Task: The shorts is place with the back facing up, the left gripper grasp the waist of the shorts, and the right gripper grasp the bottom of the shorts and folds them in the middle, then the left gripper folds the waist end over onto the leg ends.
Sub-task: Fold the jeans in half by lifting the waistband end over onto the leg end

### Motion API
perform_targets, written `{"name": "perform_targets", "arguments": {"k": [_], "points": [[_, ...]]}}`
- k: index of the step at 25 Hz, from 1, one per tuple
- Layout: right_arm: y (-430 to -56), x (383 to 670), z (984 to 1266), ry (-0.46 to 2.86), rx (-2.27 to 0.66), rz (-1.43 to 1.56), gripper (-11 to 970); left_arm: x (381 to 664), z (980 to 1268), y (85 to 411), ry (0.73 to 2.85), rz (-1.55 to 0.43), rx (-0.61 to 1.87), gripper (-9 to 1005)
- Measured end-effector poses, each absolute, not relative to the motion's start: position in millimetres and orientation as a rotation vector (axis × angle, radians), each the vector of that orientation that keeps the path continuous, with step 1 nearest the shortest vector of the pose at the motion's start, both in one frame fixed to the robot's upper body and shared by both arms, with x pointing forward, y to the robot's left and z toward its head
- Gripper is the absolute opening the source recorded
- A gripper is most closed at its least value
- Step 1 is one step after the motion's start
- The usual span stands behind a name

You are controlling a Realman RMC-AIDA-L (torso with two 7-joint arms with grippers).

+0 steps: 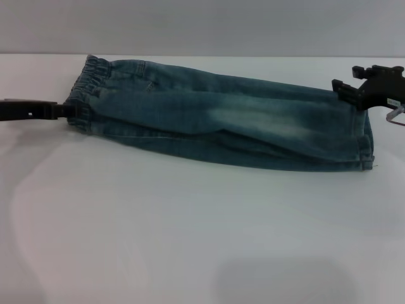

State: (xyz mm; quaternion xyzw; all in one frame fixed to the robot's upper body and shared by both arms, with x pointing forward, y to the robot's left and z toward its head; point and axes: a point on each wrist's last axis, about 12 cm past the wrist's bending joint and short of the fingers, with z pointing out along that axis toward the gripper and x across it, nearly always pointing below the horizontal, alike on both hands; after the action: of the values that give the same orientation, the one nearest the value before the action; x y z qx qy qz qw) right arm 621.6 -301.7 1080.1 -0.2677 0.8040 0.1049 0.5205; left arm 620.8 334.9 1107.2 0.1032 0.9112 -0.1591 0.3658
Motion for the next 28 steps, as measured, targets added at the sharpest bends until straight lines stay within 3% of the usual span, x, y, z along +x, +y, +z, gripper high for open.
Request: {"name": "perform_targets", "arguments": {"k": [9, 28], "points": [[-295.7, 621.4, 1083.1, 1.911, -0.682, 0.285, 509, 617.7, 1083.1, 319.7, 2.339, -0.372, 0.255, 834], [-300.1, 615.9, 1077.9, 1.926, -0.662, 0.294, 509, 627.2, 1075.1, 305.4, 2.34, -0.332, 0.264, 823]]}}
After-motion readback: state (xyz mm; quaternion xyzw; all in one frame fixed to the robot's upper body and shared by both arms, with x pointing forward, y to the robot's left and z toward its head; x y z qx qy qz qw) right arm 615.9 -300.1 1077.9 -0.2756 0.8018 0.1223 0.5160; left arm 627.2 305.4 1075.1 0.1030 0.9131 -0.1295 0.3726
